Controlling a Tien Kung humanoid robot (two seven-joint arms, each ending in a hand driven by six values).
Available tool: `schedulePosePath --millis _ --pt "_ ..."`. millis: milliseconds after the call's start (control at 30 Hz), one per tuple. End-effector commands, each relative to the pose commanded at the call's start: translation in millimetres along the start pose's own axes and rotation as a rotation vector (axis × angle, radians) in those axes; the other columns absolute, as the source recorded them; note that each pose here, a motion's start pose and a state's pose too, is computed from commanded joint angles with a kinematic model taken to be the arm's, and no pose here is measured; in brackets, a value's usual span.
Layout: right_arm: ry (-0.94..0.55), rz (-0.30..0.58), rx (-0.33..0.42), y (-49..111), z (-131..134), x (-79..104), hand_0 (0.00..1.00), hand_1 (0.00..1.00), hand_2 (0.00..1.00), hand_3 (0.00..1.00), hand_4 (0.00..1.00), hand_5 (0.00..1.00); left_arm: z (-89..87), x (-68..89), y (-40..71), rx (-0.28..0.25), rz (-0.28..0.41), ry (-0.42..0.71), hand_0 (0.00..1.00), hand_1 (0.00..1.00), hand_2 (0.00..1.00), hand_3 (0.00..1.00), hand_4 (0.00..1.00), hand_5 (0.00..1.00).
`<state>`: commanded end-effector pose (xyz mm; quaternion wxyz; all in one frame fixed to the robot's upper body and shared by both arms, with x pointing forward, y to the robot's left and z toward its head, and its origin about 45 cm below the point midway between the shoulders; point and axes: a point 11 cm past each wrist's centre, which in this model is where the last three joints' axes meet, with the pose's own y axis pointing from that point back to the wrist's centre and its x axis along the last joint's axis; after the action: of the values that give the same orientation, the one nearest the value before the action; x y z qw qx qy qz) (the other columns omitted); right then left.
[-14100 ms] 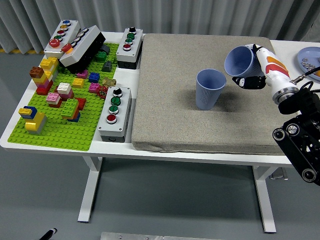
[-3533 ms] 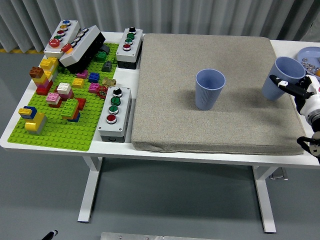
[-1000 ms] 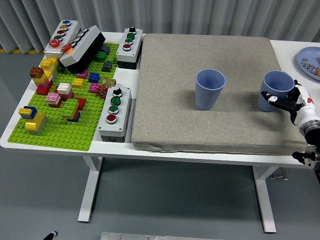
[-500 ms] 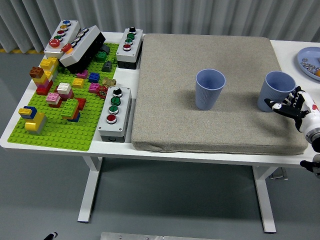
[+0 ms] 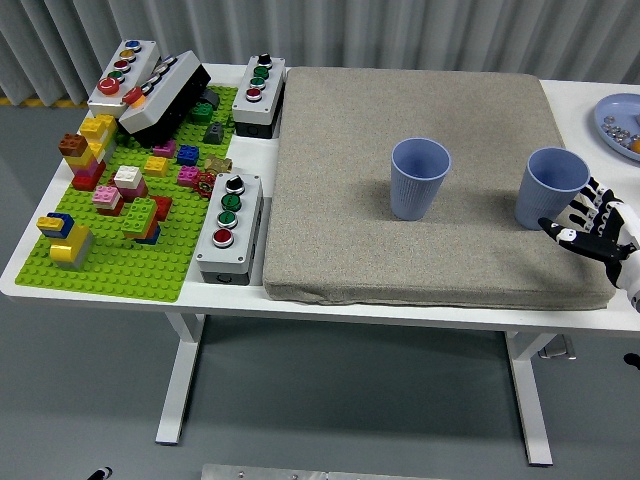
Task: Pick cup pour cup place
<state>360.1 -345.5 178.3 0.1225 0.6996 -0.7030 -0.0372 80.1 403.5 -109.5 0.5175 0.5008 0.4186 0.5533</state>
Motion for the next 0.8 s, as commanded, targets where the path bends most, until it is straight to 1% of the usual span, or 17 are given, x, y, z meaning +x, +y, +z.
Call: schedulePosePath --millis 167,333,500,633,800 --pt "-0.01 0.011 -0.005 0.4 2.5 4.0 0.958 0.933 0.998 0.991 0.857 0.26 -0.9 0.0 0.0 0.001 0.0 -0.001 0.839 0.812 0.88 0.787 0.623 0.998" --pt "-0.001 0.024 -0.009 6.6 4.9 10.4 0.957 0.937 0.998 0.993 0.857 0.264 -3.2 0.2 -0.1 0.002 0.002 0.005 0.84 0.811 0.88 0.787 0.623 0.998" --pt "0.011 0.034 -0.015 19.0 8.4 18.3 0.957 0.937 0.998 0.993 0.857 0.264 -5.0 0.9 0.0 0.003 0.004 0.009 0.84 0.811 0.88 0.787 0.623 0.998" --pt "0.019 0.035 -0.014 25.7 7.6 22.2 0.957 0.936 0.998 0.993 0.858 0.268 -5.8 1.6 0.2 0.006 0.004 0.009 0.839 0.812 0.88 0.787 0.623 0.998" --pt "0.016 0.029 0.009 23.3 -2.3 20.5 0.956 0.936 0.998 0.99 0.857 0.273 -4.9 2.6 0.4 0.005 0.005 0.006 0.84 0.811 0.88 0.787 0.623 0.998"
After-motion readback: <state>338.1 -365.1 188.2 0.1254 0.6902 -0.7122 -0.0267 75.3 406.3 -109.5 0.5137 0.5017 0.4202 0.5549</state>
